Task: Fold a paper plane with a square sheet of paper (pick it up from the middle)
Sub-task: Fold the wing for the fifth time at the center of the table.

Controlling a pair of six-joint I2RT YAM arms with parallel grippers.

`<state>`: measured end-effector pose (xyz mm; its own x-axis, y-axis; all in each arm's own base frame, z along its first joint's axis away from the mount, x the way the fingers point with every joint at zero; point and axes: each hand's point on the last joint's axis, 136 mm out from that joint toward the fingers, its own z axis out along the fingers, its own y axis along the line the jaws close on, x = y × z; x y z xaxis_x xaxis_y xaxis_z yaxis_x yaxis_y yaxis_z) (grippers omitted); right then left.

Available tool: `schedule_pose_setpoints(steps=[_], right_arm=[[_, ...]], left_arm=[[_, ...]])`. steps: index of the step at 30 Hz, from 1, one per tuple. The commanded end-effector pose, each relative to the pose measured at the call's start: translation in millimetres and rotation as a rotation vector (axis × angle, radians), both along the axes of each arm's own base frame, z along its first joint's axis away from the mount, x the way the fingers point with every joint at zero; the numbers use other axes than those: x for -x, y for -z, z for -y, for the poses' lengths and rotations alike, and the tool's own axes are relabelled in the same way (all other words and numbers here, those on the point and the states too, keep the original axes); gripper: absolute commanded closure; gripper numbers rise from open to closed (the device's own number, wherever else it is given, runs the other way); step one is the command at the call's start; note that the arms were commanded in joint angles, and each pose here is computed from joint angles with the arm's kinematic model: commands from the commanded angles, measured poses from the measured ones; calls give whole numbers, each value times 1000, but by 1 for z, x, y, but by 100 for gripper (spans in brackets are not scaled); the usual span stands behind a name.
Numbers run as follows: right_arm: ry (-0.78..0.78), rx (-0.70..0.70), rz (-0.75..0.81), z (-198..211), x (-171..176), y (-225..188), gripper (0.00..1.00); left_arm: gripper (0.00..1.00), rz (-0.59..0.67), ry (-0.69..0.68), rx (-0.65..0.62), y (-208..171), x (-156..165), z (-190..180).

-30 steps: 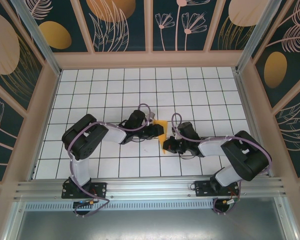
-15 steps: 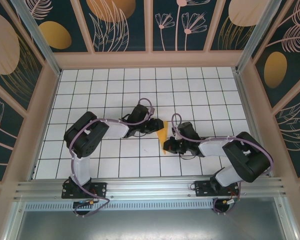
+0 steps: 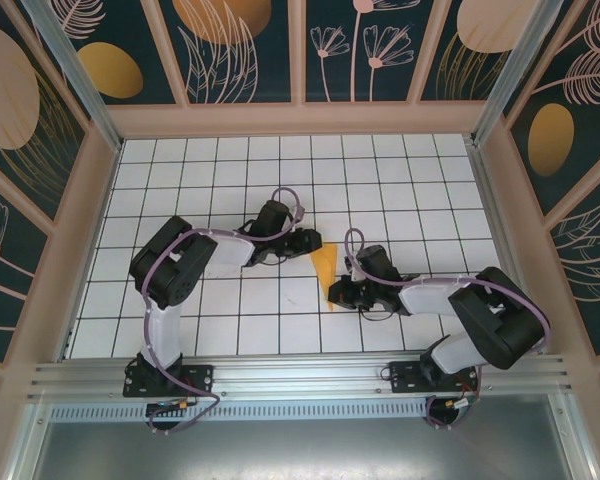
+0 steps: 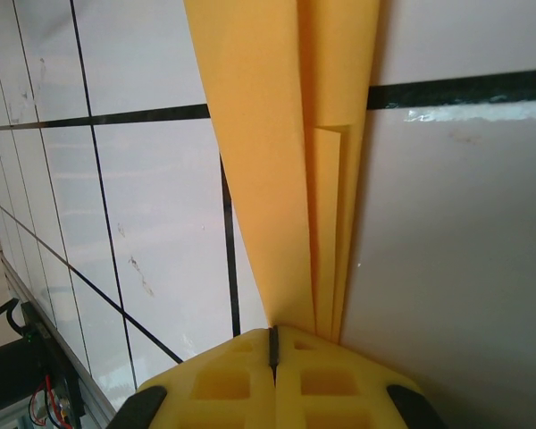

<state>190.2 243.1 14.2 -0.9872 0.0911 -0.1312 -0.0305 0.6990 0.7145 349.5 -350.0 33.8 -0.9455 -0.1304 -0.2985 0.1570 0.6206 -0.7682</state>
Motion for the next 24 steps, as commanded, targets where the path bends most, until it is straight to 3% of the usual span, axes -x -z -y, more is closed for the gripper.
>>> schedule_pose_setpoints(steps=[1,6,14,18,24], right_arm=[[-25,189,-198,39,52,45,97],[-21,188,-186,38,49,42,97],[-27,192,-166,32,39,40,96],[-32,196,-154,28,32,38,96],[-29,199,-139,26,26,36,96]], left_arm=[[59,28,-31,-86,18,-19,-20],[59,43,-16,-115,14,-30,-22],[55,148,-38,-57,-60,-37,-21],[58,136,-27,76,-86,-13,-21],[64,42,52,167,-71,37,-3]])
